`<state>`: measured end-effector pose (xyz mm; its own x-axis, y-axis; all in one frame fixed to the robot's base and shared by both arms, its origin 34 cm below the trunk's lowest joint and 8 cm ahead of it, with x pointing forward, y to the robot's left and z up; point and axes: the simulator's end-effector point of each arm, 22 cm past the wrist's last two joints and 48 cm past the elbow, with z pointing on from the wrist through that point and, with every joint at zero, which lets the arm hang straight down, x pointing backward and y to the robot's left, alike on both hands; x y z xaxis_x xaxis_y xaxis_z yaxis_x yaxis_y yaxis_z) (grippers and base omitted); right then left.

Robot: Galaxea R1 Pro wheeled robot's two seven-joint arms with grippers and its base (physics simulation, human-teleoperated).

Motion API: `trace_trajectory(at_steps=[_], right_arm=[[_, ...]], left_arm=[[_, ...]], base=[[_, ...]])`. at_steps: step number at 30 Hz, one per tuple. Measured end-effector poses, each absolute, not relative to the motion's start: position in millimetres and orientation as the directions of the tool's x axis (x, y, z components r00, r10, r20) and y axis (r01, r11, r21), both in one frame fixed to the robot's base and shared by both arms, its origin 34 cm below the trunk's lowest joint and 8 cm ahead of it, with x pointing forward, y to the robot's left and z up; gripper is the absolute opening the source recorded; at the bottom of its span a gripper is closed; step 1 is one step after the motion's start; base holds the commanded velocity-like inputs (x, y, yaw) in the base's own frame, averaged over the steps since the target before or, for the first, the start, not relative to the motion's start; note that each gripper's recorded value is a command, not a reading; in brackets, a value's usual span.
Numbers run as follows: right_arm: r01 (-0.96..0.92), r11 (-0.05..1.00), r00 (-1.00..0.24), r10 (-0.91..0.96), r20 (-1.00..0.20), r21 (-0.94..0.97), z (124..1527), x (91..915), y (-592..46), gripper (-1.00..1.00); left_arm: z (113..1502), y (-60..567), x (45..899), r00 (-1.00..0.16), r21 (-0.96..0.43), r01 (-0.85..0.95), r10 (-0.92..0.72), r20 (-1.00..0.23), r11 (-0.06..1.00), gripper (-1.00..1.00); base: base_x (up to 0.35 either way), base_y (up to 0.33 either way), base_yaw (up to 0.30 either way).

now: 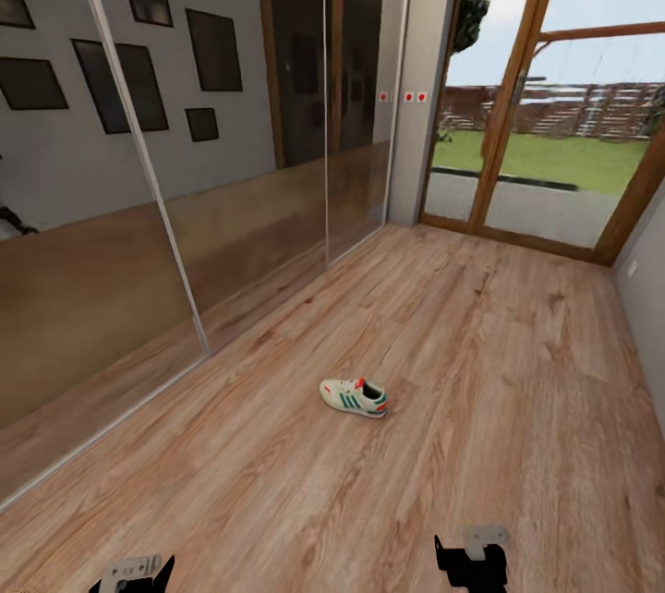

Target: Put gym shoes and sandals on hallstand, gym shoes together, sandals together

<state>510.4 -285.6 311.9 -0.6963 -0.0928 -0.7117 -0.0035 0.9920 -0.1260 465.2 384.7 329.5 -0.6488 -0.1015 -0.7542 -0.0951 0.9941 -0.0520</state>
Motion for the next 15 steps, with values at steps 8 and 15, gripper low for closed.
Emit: trace_trajectory(at_steps=[8, 15], right_arm=[[-0.004, 0.992, -0.697, -0.093, -0.711, -0.126, 311.6, 509.8, -285.6, 1.00], [-0.004, 0.992, -0.698, -0.093, -0.710, -0.126, 311.3, 509.7, -285.6, 1.00]], left_arm=[[329.5, 385.2, 465.0, -0.649, -0.052, -0.096, -0.102, -0.754, 0.994, 1.00], [329.5, 385.5, 465.0, -0.649, -0.051, -0.097, -0.102, -0.754, 0.994, 1.00]], base=[[0.232, -0.186, 0.279], [0.152, -0.105, 0.279]])
